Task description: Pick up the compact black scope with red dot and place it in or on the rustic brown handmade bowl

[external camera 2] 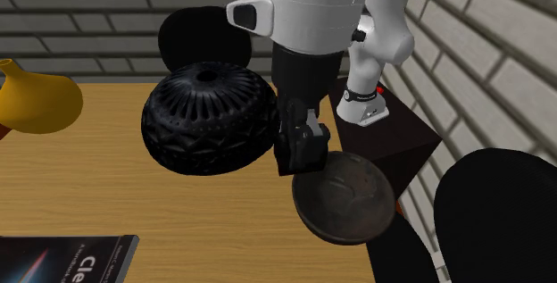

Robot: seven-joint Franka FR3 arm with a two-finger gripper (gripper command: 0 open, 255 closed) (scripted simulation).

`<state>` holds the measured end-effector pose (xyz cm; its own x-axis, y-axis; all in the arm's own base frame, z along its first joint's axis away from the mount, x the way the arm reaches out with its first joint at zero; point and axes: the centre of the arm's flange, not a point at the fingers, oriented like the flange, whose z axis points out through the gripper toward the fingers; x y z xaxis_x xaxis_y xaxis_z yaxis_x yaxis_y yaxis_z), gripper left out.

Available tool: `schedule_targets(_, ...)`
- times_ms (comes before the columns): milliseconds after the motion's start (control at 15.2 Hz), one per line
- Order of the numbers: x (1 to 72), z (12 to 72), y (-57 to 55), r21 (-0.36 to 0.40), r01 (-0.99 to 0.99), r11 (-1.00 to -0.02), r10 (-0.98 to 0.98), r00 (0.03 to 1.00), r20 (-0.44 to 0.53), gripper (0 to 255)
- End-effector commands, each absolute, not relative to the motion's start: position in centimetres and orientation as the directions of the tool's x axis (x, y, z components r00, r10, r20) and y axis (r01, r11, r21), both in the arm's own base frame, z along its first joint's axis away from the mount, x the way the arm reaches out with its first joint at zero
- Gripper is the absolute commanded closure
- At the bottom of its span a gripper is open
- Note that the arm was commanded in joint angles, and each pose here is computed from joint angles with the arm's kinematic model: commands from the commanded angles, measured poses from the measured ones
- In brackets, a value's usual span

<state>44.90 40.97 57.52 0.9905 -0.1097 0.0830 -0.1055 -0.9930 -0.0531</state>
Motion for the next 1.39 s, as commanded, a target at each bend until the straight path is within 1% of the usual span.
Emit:
schedule_targets(0,42.3,57.6,42.3,-0.053,-0.106,-0.993,-0.111,0.990,0.083,255)
schedule_targets(264,37.1,57.7,44.8,-0.053,-0.106,-0.993,-0.111,0.990,0.083,255)
schedule_targets(1188,37.1,50.3,44.8,-0.053,-0.106,-0.993,-0.111,0.990,0.083,255)
schedule_targets(1320,37.1,50.3,44.8,-0.053,-0.106,-0.993,-0.111,0.990,0.083,255)
